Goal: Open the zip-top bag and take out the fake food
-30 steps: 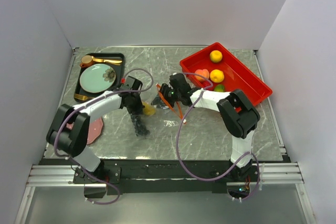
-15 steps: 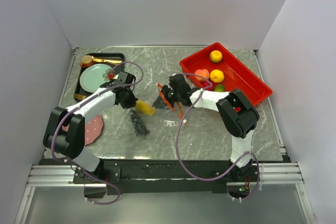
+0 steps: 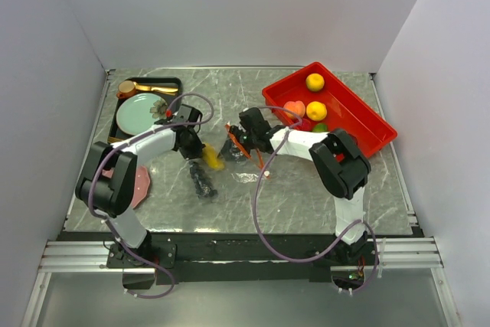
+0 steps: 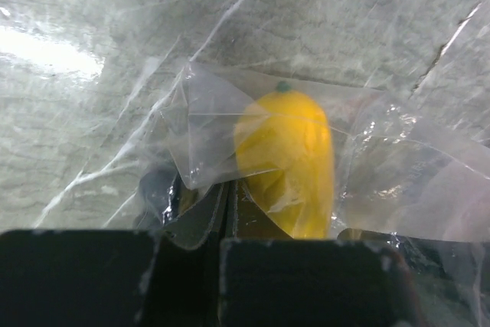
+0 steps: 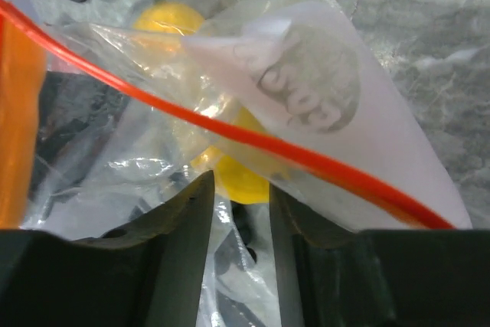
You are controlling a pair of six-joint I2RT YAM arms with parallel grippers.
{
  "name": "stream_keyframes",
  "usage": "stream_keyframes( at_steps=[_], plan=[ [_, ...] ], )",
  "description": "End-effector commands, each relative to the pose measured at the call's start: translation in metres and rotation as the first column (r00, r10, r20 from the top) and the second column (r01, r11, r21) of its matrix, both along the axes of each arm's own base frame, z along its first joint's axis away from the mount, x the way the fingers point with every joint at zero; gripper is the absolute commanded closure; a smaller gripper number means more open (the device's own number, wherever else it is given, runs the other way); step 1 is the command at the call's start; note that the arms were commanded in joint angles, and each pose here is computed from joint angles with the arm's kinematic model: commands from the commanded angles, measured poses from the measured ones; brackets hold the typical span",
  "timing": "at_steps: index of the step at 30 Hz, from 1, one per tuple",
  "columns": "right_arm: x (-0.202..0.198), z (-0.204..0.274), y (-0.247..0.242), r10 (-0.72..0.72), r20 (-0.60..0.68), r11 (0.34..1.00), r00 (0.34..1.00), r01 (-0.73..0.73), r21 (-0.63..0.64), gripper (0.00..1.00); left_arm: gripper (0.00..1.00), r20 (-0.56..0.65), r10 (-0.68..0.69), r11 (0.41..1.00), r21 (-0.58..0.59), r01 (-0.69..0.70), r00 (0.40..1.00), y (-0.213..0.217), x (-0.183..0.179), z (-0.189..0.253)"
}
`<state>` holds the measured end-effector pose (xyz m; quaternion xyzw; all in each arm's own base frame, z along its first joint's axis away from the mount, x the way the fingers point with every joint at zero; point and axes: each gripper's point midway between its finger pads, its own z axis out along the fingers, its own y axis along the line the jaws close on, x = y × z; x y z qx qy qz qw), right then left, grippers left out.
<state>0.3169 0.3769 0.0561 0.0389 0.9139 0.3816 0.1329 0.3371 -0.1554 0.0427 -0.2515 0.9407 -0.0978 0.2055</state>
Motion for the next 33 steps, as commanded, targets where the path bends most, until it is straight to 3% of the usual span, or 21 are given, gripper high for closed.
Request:
stream_keyframes(
  at_steps=[1,8,15,20,24,30,33],
  plan=[
    [0.004,0.008,0.010,0.048,0.066,0.998,0.997,-0.046,-0.032,0.55,0.99,0.012,-0.054,0.998,-0.025,0.054,0.998,-0.016,0.003,-0.001],
    [0.004,0.020,0.019,0.065,0.113,0.998,0.992,-0.064,-0.016,0.43,0.99,0.005,-0.113,0.992,-0.063,0.113,0.994,-0.042,-0.004,0.003],
    [0.006,0.012,0.020,0.060,0.099,0.997,0.993,-0.055,-0.052,0.41,0.99,0.007,-0.120,0.984,-0.129,0.120,0.993,-0.053,-0.007,0.007],
    [0.003,0.007,0.024,0.069,0.093,0.995,0.993,-0.062,-0.078,0.37,0.99,0.075,-0.167,0.943,-0.278,0.182,0.983,-0.080,-0.006,0.018],
    [0.000,0.000,0.023,0.075,0.082,0.993,0.994,-0.067,-0.095,0.34,0.99,0.107,-0.167,0.925,-0.328,0.193,0.980,-0.086,-0.008,0.026],
    [-0.003,-0.012,0.012,0.047,0.057,0.990,0.997,-0.039,-0.132,0.37,0.99,0.104,-0.146,0.936,-0.306,0.171,0.984,-0.079,-0.009,0.025],
    [-0.002,-0.015,0.002,0.013,0.051,0.987,0.999,-0.005,-0.158,0.40,0.99,0.062,-0.081,0.973,-0.213,0.093,0.995,-0.057,-0.010,0.014]
  ],
)
